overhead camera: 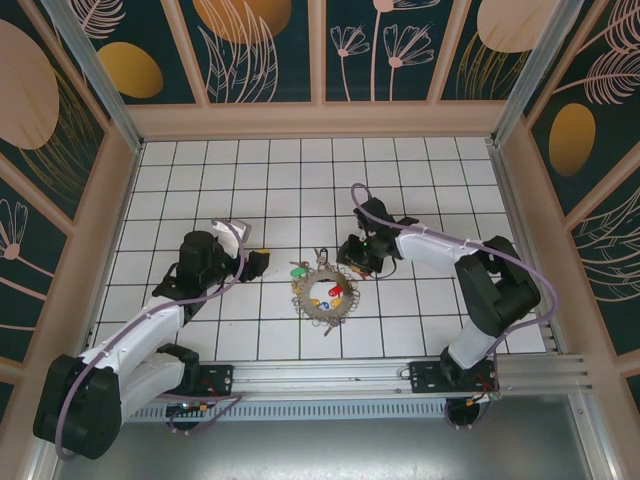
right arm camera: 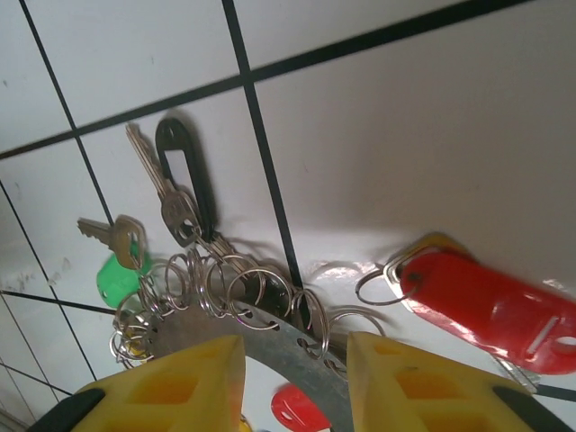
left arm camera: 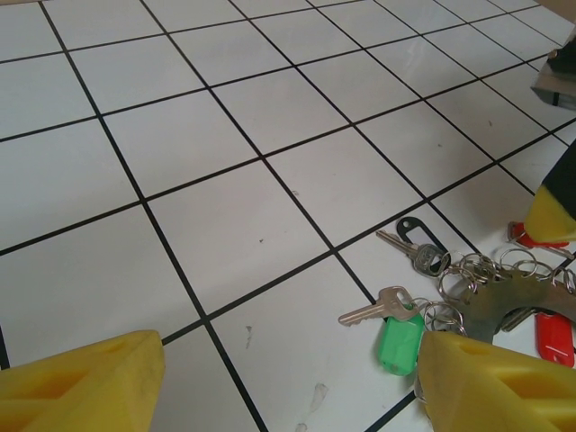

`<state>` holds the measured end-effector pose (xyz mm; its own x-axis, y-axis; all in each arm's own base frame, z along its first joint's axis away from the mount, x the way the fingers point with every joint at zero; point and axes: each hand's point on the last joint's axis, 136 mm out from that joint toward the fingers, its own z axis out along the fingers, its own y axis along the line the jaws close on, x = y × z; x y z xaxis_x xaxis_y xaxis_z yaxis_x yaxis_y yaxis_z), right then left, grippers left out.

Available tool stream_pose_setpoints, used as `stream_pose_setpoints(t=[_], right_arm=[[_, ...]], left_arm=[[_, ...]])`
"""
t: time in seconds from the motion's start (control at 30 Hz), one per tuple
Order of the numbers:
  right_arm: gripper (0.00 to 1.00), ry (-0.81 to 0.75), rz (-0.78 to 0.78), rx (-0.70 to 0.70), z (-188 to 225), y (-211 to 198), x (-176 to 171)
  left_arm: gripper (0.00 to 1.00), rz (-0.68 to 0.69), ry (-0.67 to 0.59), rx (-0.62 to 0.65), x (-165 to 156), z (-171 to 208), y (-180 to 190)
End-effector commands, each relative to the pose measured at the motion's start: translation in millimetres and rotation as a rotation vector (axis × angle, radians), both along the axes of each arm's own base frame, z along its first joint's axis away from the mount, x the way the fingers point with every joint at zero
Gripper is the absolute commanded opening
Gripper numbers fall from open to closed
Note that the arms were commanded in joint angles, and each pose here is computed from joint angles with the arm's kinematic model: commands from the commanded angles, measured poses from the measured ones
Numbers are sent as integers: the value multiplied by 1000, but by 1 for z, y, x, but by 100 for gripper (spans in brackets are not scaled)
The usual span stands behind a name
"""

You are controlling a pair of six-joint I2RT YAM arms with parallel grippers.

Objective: Put the keys on the keyring

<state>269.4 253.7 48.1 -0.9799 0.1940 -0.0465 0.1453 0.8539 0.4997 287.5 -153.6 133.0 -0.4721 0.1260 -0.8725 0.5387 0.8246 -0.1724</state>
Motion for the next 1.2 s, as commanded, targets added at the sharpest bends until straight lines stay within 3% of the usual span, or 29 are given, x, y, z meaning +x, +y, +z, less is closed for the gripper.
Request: stream_pose_setpoints(t=[0.0,0.23,0.4,0.53,0.63,0.87,1.0,1.1,1.17], right_arm=[[34,9,22,-5,5,5,-4],[31,-38,44,-84,19,-32,-31],[28,39,81,-20,8,-36,-85],[36,-13,179,-10,5,-42,-108],[37,-98,210,-43,0,-50,-105],[42,-77,207,8,-12,-32,-87],[41,-53,257,58,-14,-15,-86],[41,-49,301,105,-14,2,-92],[41,-52,322,134,-11,14,-93]], left_arm=[[75,20,-32,-17,3,7,3],[74,-38,-53,-57,-6,13,-6],[72,-212,-127,-65,-23,21,-26],[73,-378,-200,-21,-43,23,-44],[72,-406,-194,17,-42,18,-47],[71,-485,-188,113,-42,9,-51],[72,-428,-173,199,-34,2,-39],[73,-197,-168,164,-10,13,-17],[73,-156,-181,100,-9,21,-13]])
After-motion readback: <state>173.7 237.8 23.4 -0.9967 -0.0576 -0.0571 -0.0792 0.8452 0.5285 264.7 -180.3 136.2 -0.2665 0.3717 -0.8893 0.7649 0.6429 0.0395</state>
